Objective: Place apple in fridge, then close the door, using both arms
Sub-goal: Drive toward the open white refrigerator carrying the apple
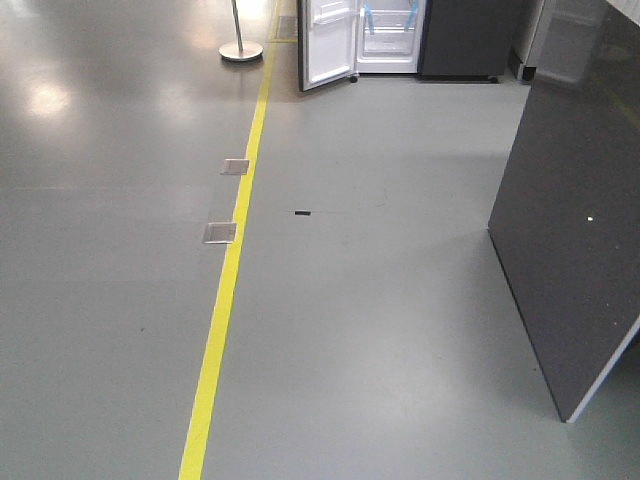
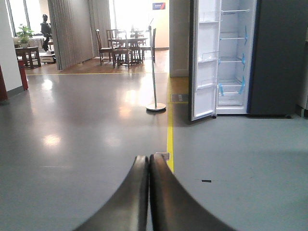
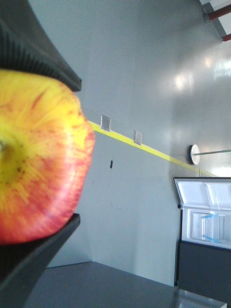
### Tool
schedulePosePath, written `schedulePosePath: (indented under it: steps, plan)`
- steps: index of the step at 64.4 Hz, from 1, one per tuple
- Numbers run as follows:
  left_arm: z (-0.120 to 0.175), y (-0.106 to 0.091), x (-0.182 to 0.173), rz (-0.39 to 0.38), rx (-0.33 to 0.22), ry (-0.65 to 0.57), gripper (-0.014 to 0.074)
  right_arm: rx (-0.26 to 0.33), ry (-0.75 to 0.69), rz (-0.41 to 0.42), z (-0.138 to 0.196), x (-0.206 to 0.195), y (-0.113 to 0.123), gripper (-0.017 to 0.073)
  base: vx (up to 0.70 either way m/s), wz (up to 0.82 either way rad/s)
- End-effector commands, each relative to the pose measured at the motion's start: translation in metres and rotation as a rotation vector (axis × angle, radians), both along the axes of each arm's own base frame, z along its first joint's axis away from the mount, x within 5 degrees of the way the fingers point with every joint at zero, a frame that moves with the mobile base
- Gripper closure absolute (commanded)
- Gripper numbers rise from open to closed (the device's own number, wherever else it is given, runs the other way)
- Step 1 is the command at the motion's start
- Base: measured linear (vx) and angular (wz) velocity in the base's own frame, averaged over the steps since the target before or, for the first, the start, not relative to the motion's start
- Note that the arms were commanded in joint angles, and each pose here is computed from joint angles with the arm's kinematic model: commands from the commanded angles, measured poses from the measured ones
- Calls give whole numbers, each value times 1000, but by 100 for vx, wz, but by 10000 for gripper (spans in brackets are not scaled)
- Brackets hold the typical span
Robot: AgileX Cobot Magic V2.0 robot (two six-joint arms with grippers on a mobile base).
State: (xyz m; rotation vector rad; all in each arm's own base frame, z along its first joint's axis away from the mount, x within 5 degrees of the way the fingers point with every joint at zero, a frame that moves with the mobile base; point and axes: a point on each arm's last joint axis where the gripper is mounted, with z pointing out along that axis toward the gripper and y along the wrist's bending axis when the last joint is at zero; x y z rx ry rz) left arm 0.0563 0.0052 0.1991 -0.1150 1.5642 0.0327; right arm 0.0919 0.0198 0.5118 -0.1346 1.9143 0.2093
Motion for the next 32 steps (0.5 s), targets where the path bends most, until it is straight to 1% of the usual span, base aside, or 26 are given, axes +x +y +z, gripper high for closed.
schedulePosePath:
  steps: [1,32]
  plan:
    - [13,0,-2,-5,6,-104,600,11,-105,-5,14,-2,0,568,16,8]
    - [13,0,-2,-5,6,-104,600,11,-105,-5,14,-2,0,568,17,3]
